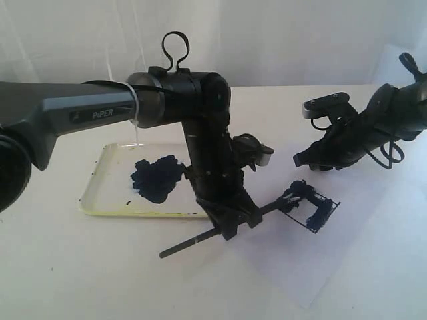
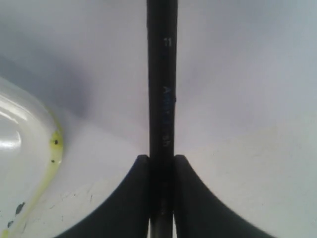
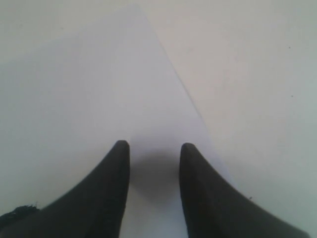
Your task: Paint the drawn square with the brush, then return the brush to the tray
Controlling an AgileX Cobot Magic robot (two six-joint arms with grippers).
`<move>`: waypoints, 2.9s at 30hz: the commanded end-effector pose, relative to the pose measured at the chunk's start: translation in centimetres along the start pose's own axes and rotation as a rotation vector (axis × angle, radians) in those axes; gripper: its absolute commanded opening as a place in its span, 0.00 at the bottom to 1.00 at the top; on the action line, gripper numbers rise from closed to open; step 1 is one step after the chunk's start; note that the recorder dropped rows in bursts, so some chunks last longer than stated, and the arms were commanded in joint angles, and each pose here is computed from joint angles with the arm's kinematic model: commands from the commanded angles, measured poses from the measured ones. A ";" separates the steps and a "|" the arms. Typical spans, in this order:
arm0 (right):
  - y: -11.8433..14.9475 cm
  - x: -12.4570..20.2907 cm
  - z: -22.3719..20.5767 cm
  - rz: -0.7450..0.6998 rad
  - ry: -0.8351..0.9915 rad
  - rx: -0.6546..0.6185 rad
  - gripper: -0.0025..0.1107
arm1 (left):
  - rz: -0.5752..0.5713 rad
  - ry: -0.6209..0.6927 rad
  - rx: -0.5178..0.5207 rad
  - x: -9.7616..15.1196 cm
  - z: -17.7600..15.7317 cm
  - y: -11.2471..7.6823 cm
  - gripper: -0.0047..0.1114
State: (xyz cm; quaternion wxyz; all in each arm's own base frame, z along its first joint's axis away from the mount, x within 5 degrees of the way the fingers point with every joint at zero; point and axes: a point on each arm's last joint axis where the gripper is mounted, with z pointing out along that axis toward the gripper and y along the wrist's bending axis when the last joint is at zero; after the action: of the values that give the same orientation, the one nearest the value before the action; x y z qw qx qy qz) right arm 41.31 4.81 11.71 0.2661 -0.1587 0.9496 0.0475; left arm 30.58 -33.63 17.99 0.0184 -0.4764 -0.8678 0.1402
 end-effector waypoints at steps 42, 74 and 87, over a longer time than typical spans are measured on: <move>0.0 0.7 0.3 -0.012 0.048 -0.019 0.32 | 0.117 0.014 0.023 0.1 -0.7 -0.5 0.04; 0.0 0.7 0.3 -0.012 0.048 -0.019 0.32 | 0.134 0.072 0.032 -1.2 -0.9 -0.4 0.04; -0.1 0.7 0.3 -0.012 0.043 -0.015 0.32 | 0.099 0.156 -0.039 -0.4 0.7 -0.9 0.04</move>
State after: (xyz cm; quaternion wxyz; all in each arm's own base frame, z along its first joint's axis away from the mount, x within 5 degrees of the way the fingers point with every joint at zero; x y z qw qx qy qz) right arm 41.29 4.81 11.70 0.2652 -0.1597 0.9497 0.0474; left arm 30.37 -35.60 17.44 0.0228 -0.5395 -0.8357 0.1000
